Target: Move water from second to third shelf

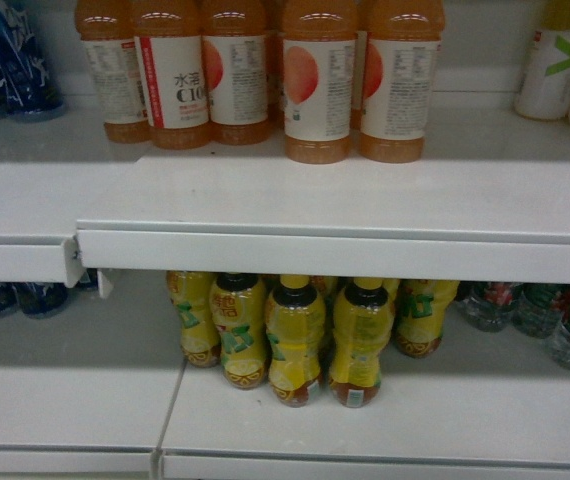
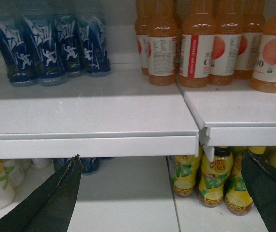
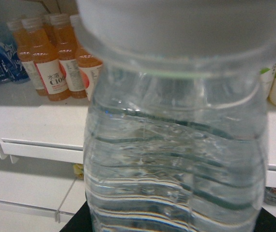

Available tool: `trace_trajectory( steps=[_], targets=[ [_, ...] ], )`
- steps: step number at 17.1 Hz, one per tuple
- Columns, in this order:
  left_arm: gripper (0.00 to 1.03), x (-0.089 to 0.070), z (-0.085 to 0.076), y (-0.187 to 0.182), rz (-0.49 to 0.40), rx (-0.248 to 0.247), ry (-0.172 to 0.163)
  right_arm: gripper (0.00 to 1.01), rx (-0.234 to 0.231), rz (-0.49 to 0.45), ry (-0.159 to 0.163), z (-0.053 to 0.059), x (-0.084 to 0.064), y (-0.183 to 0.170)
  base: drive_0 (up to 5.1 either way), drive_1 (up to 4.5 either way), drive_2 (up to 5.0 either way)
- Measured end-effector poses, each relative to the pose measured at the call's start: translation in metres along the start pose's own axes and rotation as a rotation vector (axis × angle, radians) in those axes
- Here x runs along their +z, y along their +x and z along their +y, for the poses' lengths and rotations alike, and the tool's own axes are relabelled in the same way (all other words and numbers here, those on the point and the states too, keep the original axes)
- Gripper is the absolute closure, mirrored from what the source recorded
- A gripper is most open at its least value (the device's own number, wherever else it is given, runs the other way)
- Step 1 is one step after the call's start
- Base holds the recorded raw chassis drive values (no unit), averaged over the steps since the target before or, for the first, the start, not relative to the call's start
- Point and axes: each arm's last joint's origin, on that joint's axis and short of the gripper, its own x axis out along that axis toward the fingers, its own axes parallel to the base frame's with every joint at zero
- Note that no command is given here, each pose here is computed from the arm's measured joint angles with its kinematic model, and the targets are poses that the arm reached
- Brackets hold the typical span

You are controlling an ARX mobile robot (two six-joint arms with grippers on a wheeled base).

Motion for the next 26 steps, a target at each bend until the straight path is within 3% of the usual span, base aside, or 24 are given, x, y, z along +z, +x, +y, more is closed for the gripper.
trace_trajectory(
  steps=[26],
  targets=[
    [0.05,-0.0001,0.0000,0.0000,0.001,0.000,0.000,0.60,0.000,0.000,0.000,0.0000,0.0000,0.0001,-4.6,1.87,2.6]
  ],
)
